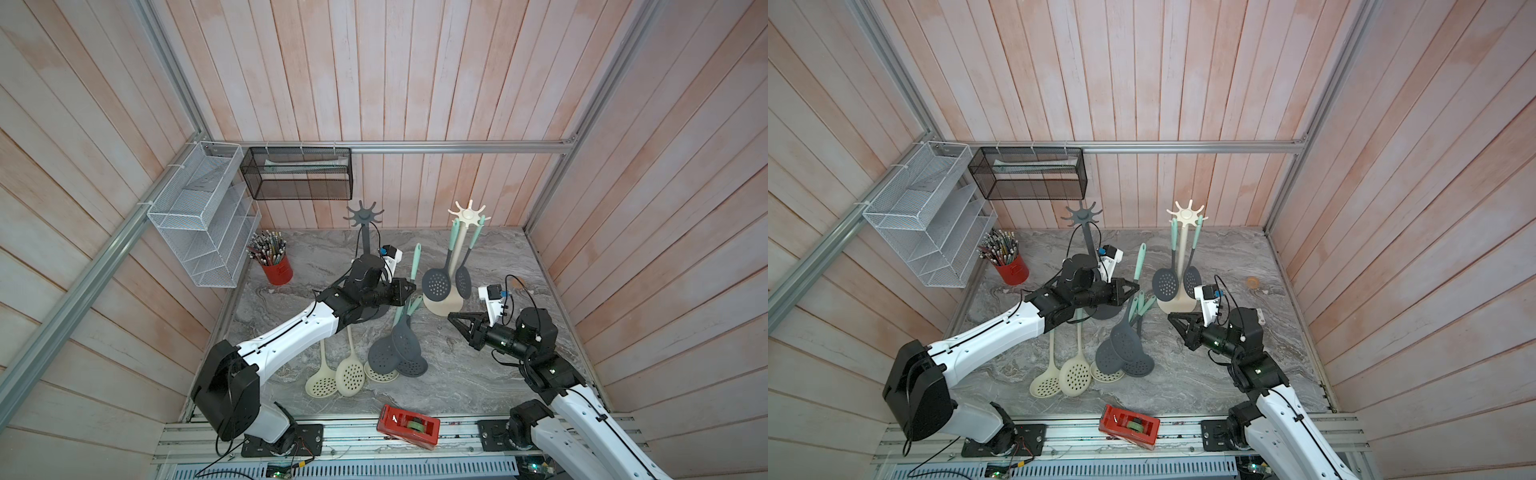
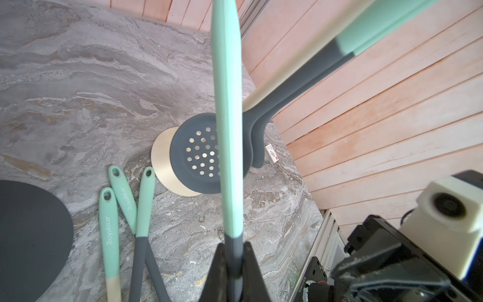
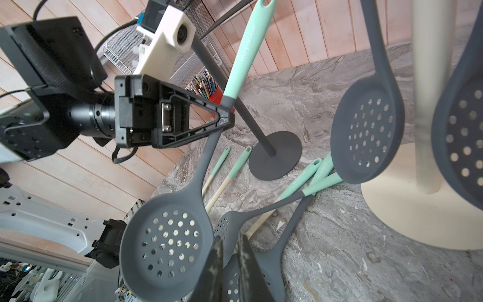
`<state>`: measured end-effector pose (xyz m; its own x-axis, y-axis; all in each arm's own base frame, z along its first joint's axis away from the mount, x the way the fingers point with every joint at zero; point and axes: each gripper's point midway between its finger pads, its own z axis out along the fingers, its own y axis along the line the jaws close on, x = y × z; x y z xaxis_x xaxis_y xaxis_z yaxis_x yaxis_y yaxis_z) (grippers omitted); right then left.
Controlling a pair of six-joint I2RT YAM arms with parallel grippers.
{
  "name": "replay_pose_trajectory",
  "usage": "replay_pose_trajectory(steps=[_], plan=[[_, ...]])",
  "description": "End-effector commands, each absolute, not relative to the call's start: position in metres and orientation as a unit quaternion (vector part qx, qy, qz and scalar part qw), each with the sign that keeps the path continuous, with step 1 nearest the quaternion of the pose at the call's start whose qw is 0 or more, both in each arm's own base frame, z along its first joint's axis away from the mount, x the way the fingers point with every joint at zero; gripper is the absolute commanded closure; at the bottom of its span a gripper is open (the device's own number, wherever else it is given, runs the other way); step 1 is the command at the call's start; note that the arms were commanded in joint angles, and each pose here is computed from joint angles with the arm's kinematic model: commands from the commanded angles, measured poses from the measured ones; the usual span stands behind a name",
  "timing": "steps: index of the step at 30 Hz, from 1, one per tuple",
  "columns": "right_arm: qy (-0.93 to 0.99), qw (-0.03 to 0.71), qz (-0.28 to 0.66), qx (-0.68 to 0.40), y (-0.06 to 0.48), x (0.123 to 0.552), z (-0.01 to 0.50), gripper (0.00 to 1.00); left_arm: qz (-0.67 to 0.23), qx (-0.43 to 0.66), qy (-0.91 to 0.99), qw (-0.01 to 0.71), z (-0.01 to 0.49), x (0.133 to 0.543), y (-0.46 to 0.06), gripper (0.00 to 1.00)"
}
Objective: Hang the skimmer on the kitchen utensil rack
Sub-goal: Pick up the skimmer from the center of the board.
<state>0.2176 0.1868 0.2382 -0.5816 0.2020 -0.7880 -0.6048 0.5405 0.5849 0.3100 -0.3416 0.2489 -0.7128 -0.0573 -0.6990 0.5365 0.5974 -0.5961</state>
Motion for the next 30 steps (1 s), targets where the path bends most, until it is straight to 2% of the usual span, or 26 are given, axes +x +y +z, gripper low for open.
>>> replay_pose_trajectory(steps=[1, 19, 30], plan=[[0.747, 0.448, 0.472, -0.133, 0.188, 0.219, 0.246, 0.85, -0.447, 0.151, 0.765, 0.438, 0.298, 0.316, -0.338, 1.0], [0.725, 0.478, 0.481, -0.118, 0.179, 0.224, 0.262, 0.82, -0.489, 0.232, 0.618, 0.57, 0.374, 0.274, -0.333, 1.0], [0.723, 0.508, 0.465, -0.052, 0.144, 0.241, 0.268, 0.8, -0.562, 0.331, 0.545, 0.528, 0.389, 0.239, -0.374, 1.0]])
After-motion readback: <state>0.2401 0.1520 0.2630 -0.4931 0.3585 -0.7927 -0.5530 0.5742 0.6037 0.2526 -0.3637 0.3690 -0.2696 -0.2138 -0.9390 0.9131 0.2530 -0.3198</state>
